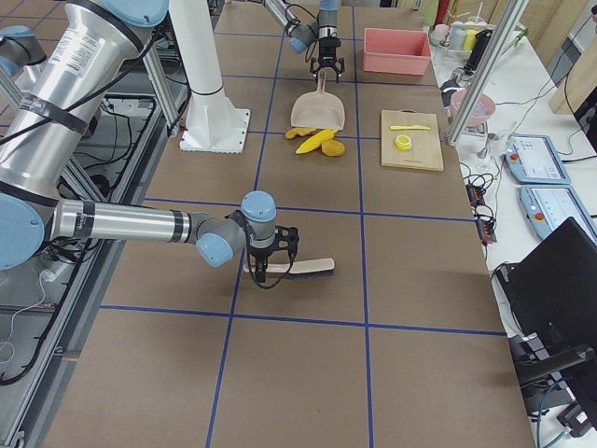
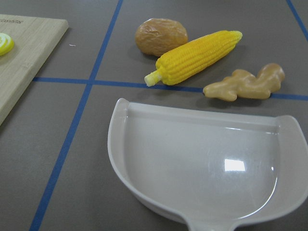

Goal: Sweep and dump trash into bin
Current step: 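Reach the left gripper to the white dustpan handle and grasp it, then grasp the white-handled brush with the right gripper and carry it toward the food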

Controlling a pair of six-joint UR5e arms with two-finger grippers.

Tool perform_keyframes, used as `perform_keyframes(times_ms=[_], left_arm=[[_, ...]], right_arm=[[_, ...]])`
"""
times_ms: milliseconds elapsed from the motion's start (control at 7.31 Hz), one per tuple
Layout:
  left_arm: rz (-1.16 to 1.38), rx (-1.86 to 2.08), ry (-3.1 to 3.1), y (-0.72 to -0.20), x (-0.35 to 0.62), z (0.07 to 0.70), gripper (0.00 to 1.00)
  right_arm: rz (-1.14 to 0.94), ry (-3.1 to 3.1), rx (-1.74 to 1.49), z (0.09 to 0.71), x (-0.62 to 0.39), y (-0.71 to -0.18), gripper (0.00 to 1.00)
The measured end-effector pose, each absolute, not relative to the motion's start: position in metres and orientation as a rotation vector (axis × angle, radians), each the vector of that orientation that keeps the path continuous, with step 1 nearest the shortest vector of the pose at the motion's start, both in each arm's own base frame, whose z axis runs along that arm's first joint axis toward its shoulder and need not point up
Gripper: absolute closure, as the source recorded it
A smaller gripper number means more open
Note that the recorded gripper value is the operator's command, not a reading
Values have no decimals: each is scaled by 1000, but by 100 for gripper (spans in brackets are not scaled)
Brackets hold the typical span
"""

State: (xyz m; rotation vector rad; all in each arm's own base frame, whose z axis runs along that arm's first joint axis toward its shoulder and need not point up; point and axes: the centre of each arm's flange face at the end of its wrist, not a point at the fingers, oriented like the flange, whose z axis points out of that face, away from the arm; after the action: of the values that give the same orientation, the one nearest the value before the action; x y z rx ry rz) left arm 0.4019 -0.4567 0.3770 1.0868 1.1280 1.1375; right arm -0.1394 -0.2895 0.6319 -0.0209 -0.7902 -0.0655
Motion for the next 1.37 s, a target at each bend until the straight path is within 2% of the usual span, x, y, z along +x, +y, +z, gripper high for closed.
perform_keyframes(times_ms=[137,411,547,684,1368], left_arm=[[1136,1071,1129,-455,405,379,3],[1140,1055,1125,-452,406,387,3],[1143,1045,1122,-449,406,393,3],[1148,1038,1120,-448,408,398,3],[1170,1020,1117,-435,426,407,3]], right_arm=[[-74,-793,-19,633,-140,-287,10],[-88,-795,-14,636,-140,-283,68],[-96,-794,-13,637,-140,-282,86],[-109,-792,-10,639,-138,-280,100],[-168,-830,25,629,-132,-267,100]])
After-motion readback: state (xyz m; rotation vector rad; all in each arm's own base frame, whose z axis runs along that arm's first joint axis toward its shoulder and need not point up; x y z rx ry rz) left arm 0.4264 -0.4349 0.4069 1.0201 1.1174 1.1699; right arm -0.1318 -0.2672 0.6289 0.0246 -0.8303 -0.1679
